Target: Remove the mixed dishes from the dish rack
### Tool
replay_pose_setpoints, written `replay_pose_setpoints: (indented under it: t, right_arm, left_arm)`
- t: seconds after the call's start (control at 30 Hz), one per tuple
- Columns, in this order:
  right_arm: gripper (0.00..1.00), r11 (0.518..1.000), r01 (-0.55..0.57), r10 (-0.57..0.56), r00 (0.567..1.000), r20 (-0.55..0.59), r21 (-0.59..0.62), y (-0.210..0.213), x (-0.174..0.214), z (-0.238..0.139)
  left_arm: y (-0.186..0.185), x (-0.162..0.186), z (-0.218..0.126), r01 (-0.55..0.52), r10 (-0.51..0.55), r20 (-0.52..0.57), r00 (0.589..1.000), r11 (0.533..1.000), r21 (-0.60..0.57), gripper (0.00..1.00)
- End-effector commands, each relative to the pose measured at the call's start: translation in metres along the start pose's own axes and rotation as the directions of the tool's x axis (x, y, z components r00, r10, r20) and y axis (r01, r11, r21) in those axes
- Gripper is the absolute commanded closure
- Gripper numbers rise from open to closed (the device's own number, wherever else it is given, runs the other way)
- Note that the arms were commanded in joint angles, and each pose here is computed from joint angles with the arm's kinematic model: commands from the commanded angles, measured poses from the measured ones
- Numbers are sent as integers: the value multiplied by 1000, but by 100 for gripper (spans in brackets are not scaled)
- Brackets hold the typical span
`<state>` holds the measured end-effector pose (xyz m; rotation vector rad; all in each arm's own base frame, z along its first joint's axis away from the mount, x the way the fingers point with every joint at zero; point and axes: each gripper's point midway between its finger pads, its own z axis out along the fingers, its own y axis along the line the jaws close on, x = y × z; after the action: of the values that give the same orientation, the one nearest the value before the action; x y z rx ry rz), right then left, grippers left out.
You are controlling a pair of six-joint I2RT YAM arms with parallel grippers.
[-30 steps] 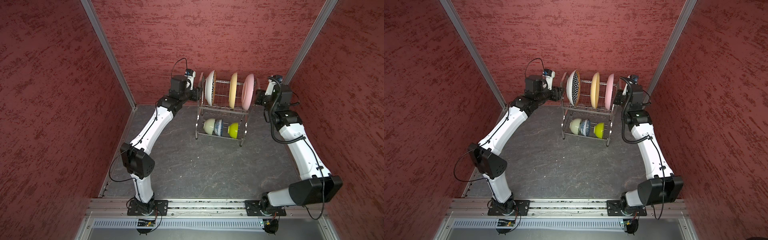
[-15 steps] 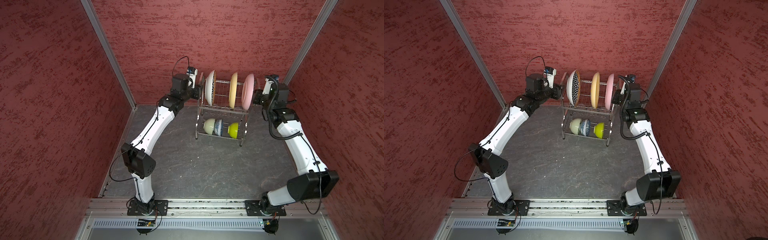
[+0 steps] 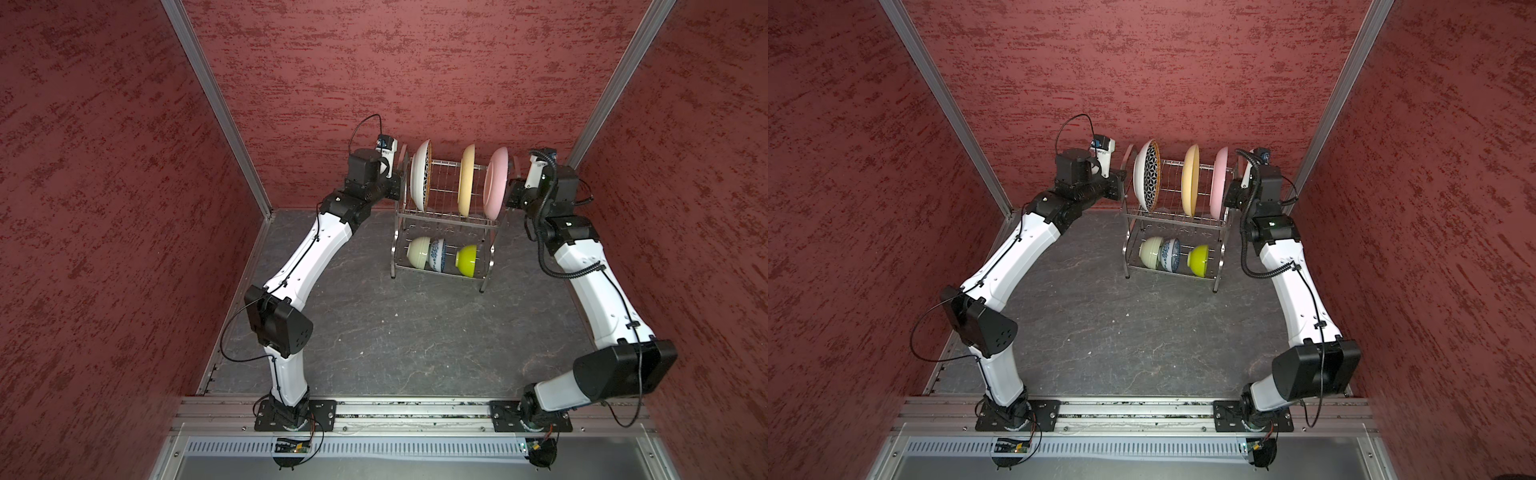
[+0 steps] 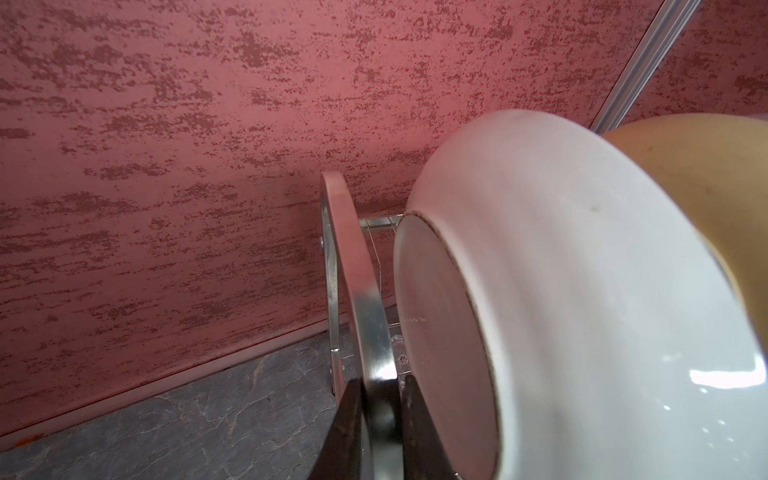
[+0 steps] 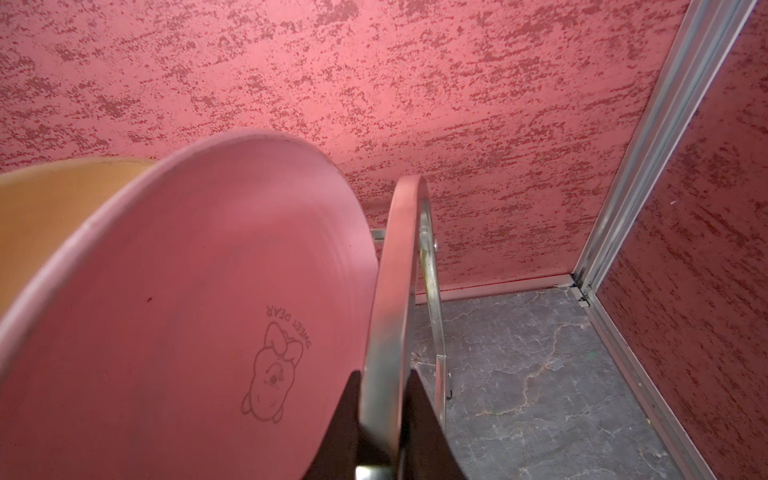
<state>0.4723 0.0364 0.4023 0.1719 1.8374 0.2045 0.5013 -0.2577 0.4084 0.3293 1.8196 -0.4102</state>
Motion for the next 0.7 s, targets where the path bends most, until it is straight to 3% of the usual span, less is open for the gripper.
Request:
replay_pose_setpoints:
  t: [0.0, 0.2, 0.67]
  right_arm:
    - [97, 998, -40, 39, 999, -34, -39, 7, 4, 5]
    - [100, 998, -47, 45, 998, -39, -52, 10, 5, 6]
    - [100, 987, -95, 84, 993, -85, -127, 25, 11, 17]
  left_arm:
    - [-6, -9, -5, -13, 13, 25, 1000, 1000, 15, 87]
    - [-7, -13, -12, -10, 10, 36, 999, 1000, 18, 91]
    - [-1, -20, -33, -20, 21, 71, 997, 1000, -17, 92]
